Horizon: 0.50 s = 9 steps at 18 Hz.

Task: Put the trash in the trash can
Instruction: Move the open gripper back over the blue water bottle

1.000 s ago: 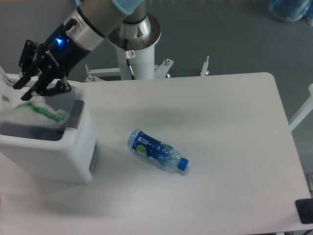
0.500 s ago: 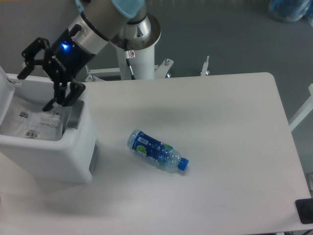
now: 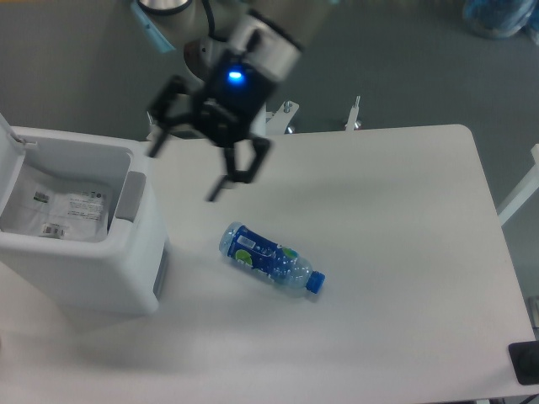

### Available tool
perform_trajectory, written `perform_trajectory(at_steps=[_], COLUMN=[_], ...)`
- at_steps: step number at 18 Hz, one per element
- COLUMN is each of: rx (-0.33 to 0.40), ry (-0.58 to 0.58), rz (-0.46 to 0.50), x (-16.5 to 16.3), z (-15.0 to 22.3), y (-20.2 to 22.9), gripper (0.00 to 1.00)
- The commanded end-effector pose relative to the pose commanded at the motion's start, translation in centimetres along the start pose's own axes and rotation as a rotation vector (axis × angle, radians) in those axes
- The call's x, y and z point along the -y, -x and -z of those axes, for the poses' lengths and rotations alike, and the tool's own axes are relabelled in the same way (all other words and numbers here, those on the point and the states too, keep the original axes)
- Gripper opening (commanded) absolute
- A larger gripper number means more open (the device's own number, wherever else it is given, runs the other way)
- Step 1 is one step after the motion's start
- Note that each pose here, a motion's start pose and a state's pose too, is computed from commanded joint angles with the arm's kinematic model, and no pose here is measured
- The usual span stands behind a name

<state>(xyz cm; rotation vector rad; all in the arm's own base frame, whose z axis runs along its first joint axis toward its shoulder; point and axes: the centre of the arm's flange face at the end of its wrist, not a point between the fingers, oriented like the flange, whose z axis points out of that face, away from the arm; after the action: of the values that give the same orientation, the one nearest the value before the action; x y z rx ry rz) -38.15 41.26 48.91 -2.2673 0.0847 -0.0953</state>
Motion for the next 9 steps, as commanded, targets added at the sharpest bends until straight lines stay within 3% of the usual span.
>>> perform_trajectory(at_steps=[3, 9], rx=[0.054, 0.133], ry=[0.157, 0.591], rz=[-0.013, -0.029], x=[-3.9, -11.7], z=[-1.5, -5.2], y=[3.3, 8.0], gripper=[1.00, 1.00])
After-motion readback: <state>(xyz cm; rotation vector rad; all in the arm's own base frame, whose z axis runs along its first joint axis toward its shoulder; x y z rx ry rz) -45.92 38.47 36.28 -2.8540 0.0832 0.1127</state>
